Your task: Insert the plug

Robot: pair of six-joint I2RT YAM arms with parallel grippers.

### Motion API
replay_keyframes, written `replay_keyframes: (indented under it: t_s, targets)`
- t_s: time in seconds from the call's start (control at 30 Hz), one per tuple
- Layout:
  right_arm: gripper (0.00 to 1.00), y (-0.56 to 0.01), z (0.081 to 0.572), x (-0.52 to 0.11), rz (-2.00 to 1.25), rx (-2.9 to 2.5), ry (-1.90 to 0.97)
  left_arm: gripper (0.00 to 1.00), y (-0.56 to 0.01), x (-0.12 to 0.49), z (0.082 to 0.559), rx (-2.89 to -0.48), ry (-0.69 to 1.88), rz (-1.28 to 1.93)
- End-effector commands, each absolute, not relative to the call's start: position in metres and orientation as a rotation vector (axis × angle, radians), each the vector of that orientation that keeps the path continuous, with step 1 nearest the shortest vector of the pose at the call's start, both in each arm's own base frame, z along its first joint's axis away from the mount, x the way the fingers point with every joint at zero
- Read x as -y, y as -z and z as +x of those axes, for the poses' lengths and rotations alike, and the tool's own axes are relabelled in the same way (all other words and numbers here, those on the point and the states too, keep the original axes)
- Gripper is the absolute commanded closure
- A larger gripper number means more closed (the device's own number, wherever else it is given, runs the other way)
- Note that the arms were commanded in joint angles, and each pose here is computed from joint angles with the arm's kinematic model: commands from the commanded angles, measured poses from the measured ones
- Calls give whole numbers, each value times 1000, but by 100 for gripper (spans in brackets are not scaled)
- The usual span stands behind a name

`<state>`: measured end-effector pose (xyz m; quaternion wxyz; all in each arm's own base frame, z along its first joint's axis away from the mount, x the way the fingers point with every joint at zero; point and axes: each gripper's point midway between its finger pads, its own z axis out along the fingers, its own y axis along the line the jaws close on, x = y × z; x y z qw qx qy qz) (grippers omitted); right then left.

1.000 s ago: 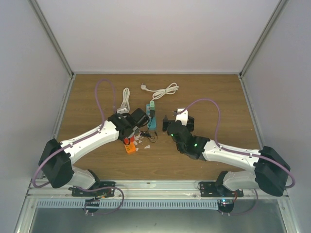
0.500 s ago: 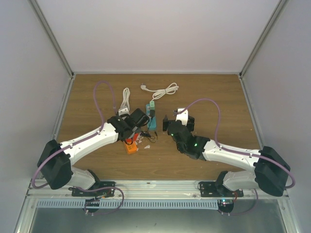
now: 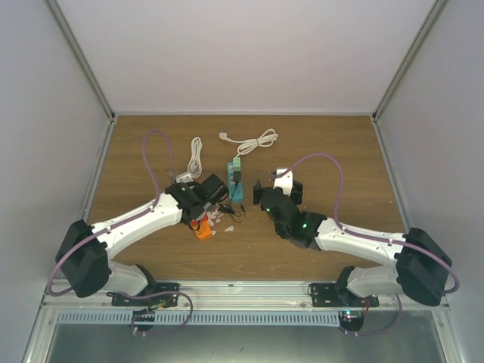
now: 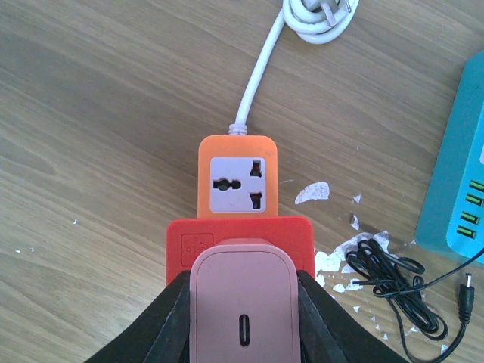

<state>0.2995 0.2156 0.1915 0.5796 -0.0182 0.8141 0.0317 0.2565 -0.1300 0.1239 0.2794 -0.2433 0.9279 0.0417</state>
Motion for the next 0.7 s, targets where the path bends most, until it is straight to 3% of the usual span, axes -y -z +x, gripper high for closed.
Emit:
replay_keyframes:
  t_s: [0.0, 0.67]
  targets:
    - [0, -195, 303, -210, 15, -1893, -71, 100, -85, 87, 192, -2715, -446, -638]
    - [0, -195, 303, -209, 19, -1891, -68, 100, -17, 101, 177, -2840, -522, -646]
